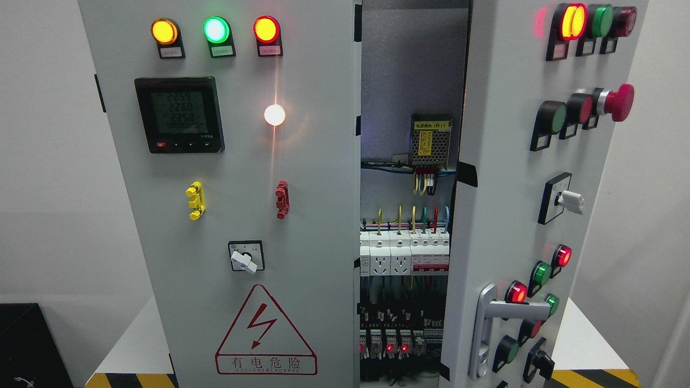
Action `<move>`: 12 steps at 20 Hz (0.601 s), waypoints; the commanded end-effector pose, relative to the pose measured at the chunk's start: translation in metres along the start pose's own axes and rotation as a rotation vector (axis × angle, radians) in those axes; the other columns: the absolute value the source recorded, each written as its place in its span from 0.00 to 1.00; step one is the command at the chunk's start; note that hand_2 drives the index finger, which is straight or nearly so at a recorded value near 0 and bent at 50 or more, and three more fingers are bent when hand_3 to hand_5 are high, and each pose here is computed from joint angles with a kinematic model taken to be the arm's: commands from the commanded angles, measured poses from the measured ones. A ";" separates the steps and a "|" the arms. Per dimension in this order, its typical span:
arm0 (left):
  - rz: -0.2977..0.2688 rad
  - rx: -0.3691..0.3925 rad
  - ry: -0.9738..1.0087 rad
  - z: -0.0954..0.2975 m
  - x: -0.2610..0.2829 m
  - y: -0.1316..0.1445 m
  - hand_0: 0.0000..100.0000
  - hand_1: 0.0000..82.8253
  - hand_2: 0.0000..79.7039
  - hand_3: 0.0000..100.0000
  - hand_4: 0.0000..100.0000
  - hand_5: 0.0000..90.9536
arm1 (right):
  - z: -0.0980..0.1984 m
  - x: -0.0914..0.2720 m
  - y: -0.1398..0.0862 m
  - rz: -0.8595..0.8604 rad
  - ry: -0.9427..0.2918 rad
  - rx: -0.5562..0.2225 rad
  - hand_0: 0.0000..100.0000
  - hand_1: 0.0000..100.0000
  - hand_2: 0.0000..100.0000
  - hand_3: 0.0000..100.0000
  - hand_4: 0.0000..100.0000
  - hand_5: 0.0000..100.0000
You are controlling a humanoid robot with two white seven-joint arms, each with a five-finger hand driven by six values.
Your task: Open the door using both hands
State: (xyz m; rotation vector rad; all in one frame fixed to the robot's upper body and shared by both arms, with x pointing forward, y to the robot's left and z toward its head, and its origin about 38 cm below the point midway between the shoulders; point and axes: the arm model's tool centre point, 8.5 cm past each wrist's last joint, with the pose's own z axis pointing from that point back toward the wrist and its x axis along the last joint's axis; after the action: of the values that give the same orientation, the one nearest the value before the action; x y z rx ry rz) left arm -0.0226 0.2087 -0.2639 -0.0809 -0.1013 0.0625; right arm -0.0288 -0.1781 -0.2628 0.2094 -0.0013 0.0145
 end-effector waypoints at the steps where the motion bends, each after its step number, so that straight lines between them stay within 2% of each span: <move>1: -0.048 -0.002 -0.280 0.009 0.051 0.022 0.00 0.00 0.00 0.00 0.00 0.00 | 0.000 0.000 0.000 0.000 0.000 0.000 0.19 0.00 0.00 0.00 0.00 0.00; 5: -0.117 -0.003 -0.548 0.041 0.092 0.045 0.00 0.00 0.00 0.00 0.00 0.00 | 0.000 0.000 0.000 0.000 0.000 0.000 0.19 0.00 0.00 0.00 0.00 0.00; 8: -0.146 -0.027 -0.685 0.067 0.118 0.044 0.00 0.00 0.00 0.00 0.00 0.00 | 0.000 0.000 0.000 0.000 0.000 0.000 0.19 0.00 0.00 0.00 0.00 0.00; 11: -0.210 -0.052 -0.827 0.106 0.141 0.048 0.00 0.00 0.00 0.00 0.00 0.00 | 0.000 0.000 0.000 0.000 0.000 0.000 0.19 0.00 0.00 0.00 0.00 0.00; 12: -0.245 -0.081 -0.864 0.117 0.147 0.041 0.00 0.00 0.00 0.00 0.00 0.00 | 0.000 0.000 0.000 0.000 0.000 0.000 0.19 0.00 0.00 0.00 0.00 0.00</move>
State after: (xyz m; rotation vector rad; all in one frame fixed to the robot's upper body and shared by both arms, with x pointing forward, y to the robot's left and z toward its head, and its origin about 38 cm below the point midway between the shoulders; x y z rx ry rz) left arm 0.0028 0.2555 -0.2343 -0.0530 -0.5079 0.0056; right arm -0.0279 -0.1783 -0.2629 0.2092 -0.0037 0.0146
